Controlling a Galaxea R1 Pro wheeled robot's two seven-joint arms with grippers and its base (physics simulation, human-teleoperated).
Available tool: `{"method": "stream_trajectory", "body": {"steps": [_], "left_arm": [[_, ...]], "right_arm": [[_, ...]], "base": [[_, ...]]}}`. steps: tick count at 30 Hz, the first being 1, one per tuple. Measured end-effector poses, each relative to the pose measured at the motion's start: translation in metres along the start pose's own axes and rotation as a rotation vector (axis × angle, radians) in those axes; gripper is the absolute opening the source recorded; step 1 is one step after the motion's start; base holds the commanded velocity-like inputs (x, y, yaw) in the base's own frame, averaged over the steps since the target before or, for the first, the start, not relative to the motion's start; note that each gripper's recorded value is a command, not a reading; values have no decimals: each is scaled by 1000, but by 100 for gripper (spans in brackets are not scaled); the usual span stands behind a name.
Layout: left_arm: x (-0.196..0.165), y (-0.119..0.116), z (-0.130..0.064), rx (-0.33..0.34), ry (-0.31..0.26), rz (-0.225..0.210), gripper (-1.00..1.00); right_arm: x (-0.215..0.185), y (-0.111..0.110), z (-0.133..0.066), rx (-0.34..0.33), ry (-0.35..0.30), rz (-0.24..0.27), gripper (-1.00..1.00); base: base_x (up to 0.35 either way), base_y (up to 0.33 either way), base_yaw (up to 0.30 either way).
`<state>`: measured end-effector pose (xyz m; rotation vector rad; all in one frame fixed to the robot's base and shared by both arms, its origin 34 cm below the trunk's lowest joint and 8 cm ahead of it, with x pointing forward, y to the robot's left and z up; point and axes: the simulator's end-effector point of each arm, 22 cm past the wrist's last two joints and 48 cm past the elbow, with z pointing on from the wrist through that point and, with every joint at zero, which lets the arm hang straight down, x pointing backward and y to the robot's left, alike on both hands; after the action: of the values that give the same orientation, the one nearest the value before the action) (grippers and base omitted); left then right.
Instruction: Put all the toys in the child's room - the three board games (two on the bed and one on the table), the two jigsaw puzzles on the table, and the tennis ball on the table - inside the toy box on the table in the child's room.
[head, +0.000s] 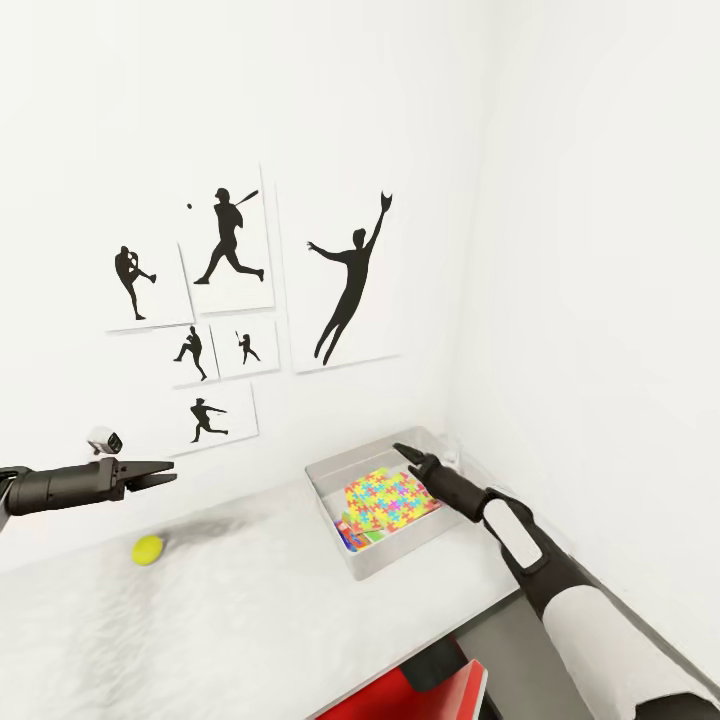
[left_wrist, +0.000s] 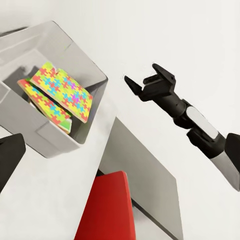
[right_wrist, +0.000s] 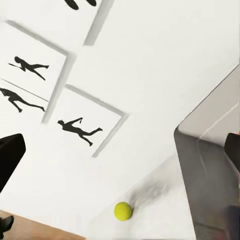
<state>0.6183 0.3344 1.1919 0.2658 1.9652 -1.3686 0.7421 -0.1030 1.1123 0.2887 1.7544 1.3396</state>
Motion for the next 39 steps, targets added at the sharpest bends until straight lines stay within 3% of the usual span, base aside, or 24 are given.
{"method": "stream_trajectory", "body": {"steps": [5, 8, 15, 39], "left_arm": [[0, 0, 0, 0, 0, 0, 100], [0, 0, 0, 0, 0, 0, 100], [-1, -1, -1, 1, -3, 3, 100], [-1, -2, -1, 2, -3, 4, 100]], "right_arm": [[19, 34, -21, -95, -4, -43, 100], [21, 44, -26, -115, 2, -64, 100], [22, 44, -30, -106, 15, -100, 100], [25, 41, -30, -93, 24, -112, 100]], "base": [[0, 0, 0], [0, 0, 47], [-50, 0, 221], [-240, 64, 284]]}}
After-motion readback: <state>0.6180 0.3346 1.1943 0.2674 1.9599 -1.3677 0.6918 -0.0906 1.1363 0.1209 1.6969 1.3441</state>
